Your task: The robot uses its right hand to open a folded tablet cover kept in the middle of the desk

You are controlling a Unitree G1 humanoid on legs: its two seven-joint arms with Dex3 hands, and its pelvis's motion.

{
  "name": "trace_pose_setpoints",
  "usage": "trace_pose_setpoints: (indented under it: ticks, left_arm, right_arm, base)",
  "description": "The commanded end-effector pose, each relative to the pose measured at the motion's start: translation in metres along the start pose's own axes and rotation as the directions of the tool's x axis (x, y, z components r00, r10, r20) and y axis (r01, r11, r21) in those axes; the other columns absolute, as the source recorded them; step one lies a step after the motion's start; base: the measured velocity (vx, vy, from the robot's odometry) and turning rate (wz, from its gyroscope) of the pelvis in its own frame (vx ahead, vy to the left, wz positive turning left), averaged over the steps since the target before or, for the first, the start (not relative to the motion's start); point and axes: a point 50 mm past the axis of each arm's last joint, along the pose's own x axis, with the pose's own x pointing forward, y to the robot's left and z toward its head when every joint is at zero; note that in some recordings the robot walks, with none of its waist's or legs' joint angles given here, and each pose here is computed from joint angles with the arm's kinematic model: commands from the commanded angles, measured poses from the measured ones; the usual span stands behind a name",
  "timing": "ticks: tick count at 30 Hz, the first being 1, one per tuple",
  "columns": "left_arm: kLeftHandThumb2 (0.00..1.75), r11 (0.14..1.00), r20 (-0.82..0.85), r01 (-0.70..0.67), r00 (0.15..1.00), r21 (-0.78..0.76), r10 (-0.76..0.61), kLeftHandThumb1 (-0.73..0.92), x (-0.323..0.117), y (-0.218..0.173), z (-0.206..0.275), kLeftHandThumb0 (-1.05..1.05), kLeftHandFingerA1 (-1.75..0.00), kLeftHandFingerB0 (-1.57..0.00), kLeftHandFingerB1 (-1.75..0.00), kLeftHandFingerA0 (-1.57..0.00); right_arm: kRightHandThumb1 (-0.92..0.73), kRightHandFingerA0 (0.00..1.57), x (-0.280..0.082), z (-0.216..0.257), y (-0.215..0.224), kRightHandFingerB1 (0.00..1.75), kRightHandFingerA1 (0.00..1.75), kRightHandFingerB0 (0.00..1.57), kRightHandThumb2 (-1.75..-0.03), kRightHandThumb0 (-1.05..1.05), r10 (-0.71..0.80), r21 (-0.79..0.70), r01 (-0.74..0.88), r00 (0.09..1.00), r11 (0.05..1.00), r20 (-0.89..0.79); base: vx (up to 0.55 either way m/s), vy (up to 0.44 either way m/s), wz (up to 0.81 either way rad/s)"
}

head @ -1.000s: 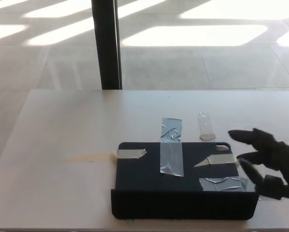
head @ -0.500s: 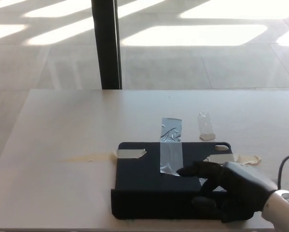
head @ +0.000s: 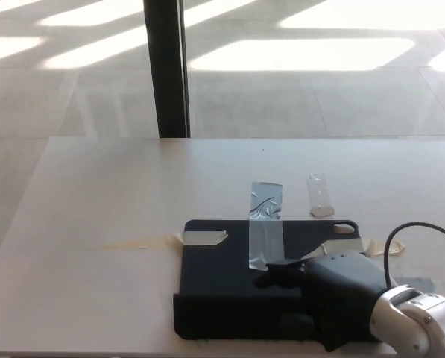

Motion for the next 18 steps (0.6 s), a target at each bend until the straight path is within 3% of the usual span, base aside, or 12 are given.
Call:
trace_pose_setpoints:
  ticks: [1, 2, 3, 6, 7, 8, 9, 10, 11, 13, 14, 18]
  left_arm:
    - [0.74, 0.999, 0.031, -0.004, 1.0, -0.04, 0.005, 0.92, 0.0, 0.007, 0.017, -0.9, -0.76, -0.48, -0.63, -0.75]
    - [0.74, 0.999, 0.031, -0.003, 0.999, -0.04, 0.005, 0.92, 0.0, 0.008, 0.018, -0.9, -0.76, -0.48, -0.63, -0.76]
    - [0.73, 0.999, 0.029, -0.003, 1.0, -0.053, 0.004, 0.92, 0.0, 0.008, 0.019, -0.89, -0.76, -0.47, -0.63, -0.75]
    - [0.73, 0.999, 0.033, 0.0, 0.999, -0.052, 0.002, 0.92, 0.0, 0.007, 0.021, -0.9, -0.76, -0.46, -0.62, -0.73]
    - [0.73, 0.999, 0.033, -0.001, 0.999, -0.051, 0.003, 0.92, 0.0, 0.008, 0.021, -0.9, -0.75, -0.46, -0.62, -0.72]
    - [0.73, 0.999, 0.034, -0.002, 0.999, -0.048, 0.003, 0.92, 0.0, 0.008, 0.021, -0.9, -0.75, -0.46, -0.62, -0.72]
    - [0.73, 0.999, 0.033, -0.003, 0.999, -0.052, 0.005, 0.92, 0.0, 0.01, 0.021, -0.9, -0.75, -0.45, -0.62, -0.71]
    - [0.74, 0.999, 0.038, -0.002, 0.999, -0.045, 0.003, 0.92, 0.0, 0.008, 0.022, -0.9, -0.76, -0.46, -0.62, -0.72]
    - [0.74, 0.999, 0.04, -0.002, 0.999, -0.04, 0.003, 0.92, 0.0, 0.008, 0.023, -0.89, -0.75, -0.46, -0.62, -0.72]
    - [0.74, 0.999, 0.049, -0.001, 0.999, -0.044, 0.003, 0.92, 0.0, 0.008, 0.024, -0.9, -0.76, -0.46, -0.63, -0.74]
    - [0.73, 0.999, 0.047, -0.002, 0.999, -0.052, 0.004, 0.92, 0.0, 0.008, 0.024, -0.9, -0.76, -0.47, -0.63, -0.74]
    - [0.73, 0.998, 0.053, -0.002, 0.999, -0.066, 0.006, 0.92, 0.0, 0.008, 0.028, -0.9, -0.77, -0.47, -0.64, -0.75]
  right_arm:
    - [-0.8, 0.6, -0.017, -0.025, 0.061, 0.49, 1.12, 0.29, -1.01, -1.02, 0.092, -0.434, -0.143, 0.986, 0.89, -0.137]
    - [-0.8, 0.71, -0.02, -0.029, 0.062, 0.54, 1.13, 0.22, -1.26, -0.92, 0.08, -0.367, -0.133, 0.984, 0.921, -0.157]
    - [-0.92, 0.52, -0.026, -0.033, 0.063, 0.44, 1.09, 0.29, -0.78, -0.96, 0.07, -0.28, -0.129, 0.975, 0.951, -0.211]
    - [-0.92, 0.57, -0.037, -0.039, 0.066, 0.4, 1.12, 0.33, -0.74, -0.91, 0.004, -0.16, -0.049, 0.964, 0.986, -0.267]
    - [-0.78, 0.69, -0.039, -0.039, 0.067, 0.5, 1.15, 0.23, -1.21, -0.87, -0.003, -0.141, -0.038, 0.961, 0.989, -0.277]
    - [-0.78, 0.69, -0.042, -0.04, 0.067, 0.5, 1.15, 0.23, -1.21, -0.87, -0.004, -0.117, -0.032, 0.957, 0.993, -0.291]
    - [-0.92, 0.53, -0.046, -0.038, 0.069, 0.36, 1.12, 0.32, -0.78, -0.9, -0.017, -0.087, -0.009, 0.953, 0.996, -0.301]
    - [-0.83, 0.65, -0.051, -0.039, 0.07, 0.5, 1.19, 0.24, -1.23, -0.91, -0.028, -0.03, 0.019, 0.949, 0.999, -0.314]
    - [-0.82, 0.64, -0.056, -0.037, 0.071, 0.5, 1.19, 0.25, -1.22, -0.92, -0.044, 0.019, 0.053, 0.946, 0.998, -0.322]
    - [-0.92, 0.56, -0.069, -0.03, 0.078, 0.39, 0.6, 0.32, -0.71, -0.86, -0.07, 0.192, 0.135, 0.947, 0.972, -0.313]
    - [-0.74, 0.61, -0.078, -0.019, 0.087, 0.51, 0.66, 0.3, -1.14, -0.83, -0.106, 0.244, 0.185, 0.947, 0.952, -0.303]
    - [-0.82, 0.57, -0.088, -0.001, 0.1, 0.5, 0.65, 0.32, -1.17, -0.94, -0.101, 0.307, 0.192, 0.952, 0.932, -0.288]
  base:
    - [0.0, 0.0, 0.0]
    - [0.0, 0.0, 0.0]
    - [0.0, 0.0, 0.0]
    - [0.0, 0.0, 0.0]
    - [0.0, 0.0, 0.0]
    - [0.0, 0.0, 0.0]
    - [0.0, 0.0, 0.0]
    - [0.0, 0.0, 0.0]
    - [0.0, 0.0, 0.0]
    - [0.0, 0.0, 0.0]
    - [0.0, 0.0, 0.0]
    - [0.0, 0.0, 0.0]
